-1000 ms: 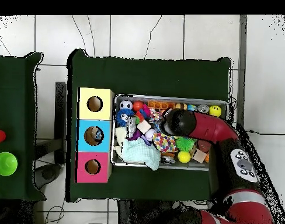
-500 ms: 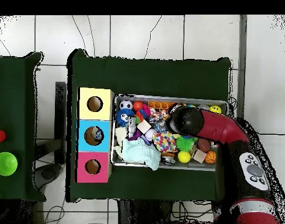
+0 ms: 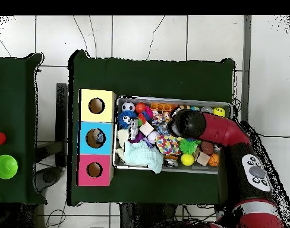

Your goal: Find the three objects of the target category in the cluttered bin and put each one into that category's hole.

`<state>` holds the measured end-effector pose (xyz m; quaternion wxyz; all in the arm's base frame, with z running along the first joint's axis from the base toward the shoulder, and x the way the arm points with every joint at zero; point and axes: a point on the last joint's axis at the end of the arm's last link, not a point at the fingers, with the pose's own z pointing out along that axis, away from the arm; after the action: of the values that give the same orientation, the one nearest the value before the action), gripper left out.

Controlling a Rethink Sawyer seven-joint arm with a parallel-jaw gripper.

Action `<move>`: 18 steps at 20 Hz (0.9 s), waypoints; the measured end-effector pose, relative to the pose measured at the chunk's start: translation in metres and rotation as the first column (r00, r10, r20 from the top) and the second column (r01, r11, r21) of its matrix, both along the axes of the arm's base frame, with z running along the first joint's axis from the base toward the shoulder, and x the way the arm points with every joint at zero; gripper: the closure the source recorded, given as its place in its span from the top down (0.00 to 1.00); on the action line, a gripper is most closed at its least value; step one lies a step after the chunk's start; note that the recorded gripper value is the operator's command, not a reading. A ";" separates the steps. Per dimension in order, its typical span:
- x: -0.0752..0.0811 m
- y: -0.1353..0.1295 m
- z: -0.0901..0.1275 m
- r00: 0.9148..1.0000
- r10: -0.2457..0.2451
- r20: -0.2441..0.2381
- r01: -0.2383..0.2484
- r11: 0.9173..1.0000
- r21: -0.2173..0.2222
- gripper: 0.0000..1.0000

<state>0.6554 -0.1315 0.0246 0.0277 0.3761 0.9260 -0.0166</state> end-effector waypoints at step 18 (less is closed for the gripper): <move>-0.011 0.032 -0.016 0.999 0.031 -0.035 -0.030 0.999 0.039 1.00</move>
<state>0.6447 -0.0997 0.0083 0.0041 0.3620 0.9321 -0.0051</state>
